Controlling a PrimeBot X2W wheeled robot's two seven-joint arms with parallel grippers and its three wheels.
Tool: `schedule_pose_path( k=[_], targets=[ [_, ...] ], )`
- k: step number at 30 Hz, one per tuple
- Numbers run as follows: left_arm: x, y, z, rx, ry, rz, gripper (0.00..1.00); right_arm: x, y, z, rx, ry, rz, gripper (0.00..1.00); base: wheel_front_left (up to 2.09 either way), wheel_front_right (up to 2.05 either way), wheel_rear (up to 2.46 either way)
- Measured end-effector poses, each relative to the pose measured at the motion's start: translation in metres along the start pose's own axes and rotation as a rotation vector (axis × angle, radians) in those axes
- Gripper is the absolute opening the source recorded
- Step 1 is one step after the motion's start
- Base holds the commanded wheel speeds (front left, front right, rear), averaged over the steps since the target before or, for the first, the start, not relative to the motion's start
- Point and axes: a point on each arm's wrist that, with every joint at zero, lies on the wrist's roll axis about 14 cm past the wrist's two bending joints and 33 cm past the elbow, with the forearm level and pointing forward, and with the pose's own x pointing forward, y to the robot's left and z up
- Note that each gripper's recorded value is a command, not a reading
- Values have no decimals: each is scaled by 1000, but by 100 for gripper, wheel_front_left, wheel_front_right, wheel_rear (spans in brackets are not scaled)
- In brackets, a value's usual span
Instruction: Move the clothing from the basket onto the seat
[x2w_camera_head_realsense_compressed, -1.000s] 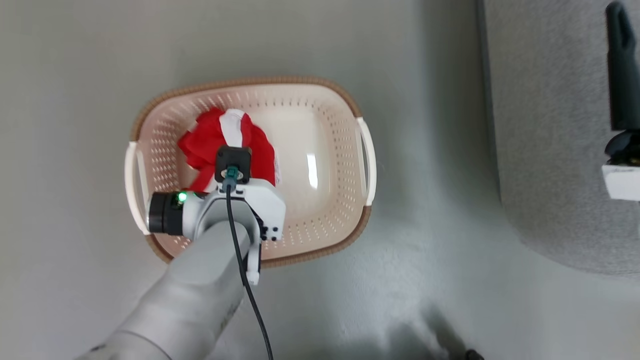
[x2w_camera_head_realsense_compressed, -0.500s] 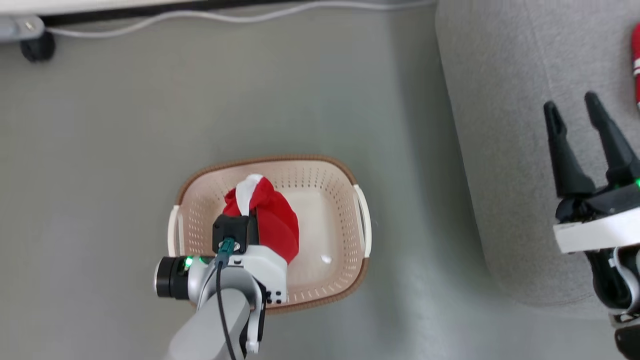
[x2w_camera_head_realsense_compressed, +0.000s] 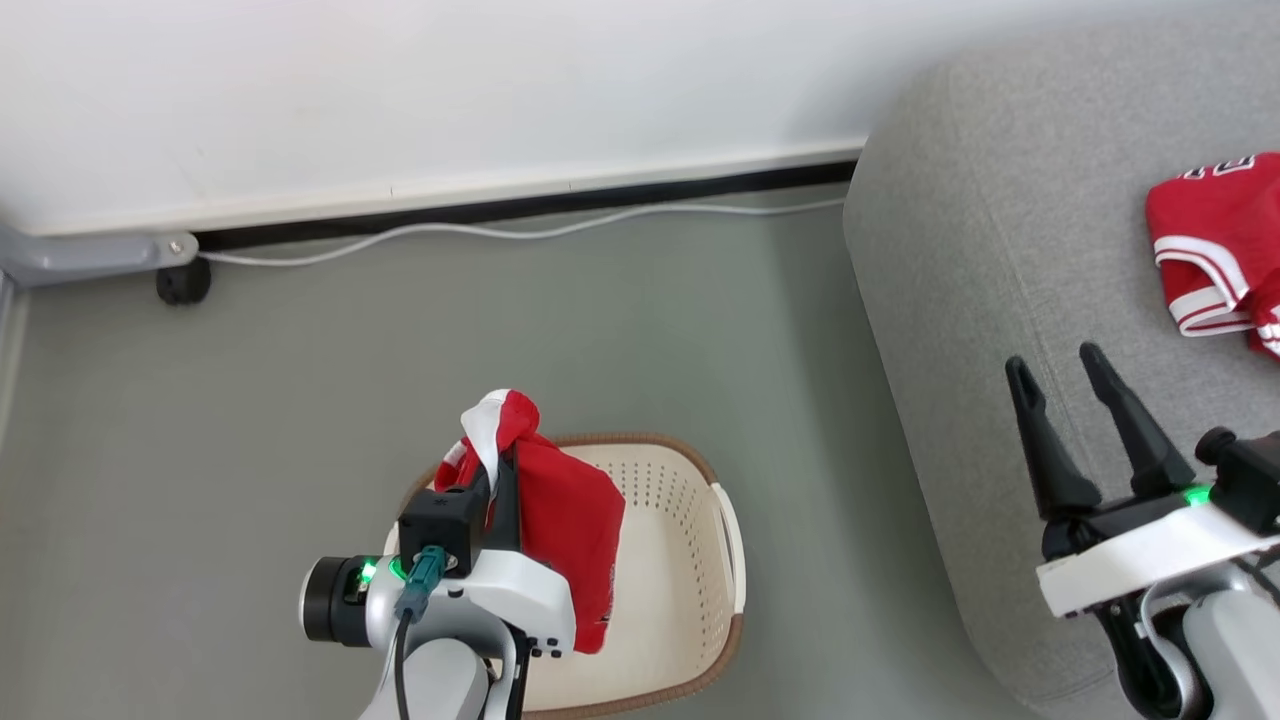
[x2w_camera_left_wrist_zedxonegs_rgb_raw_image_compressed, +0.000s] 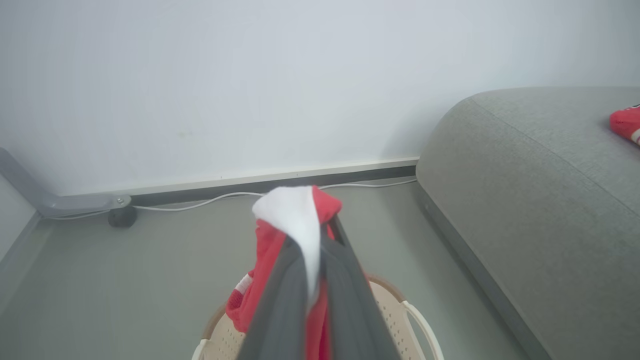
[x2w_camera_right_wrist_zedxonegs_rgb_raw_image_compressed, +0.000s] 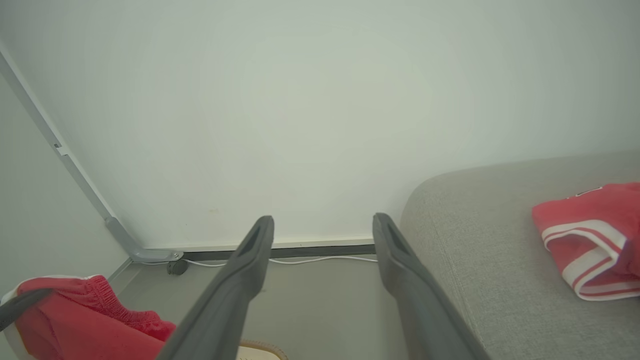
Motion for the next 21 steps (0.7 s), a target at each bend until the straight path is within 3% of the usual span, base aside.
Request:
schedule_pose_path(
  k=[15, 21],
  targets=[
    [-37, -21, 122, -19, -381, -95, 0, -32, 18, -4, 8, 3, -8, 100, 0, 0, 0],
    [-46, -34, 149, -4, -471, -141, 0, -33, 22, -11, 14, 19, -6, 100, 0, 0, 0]
  ],
)
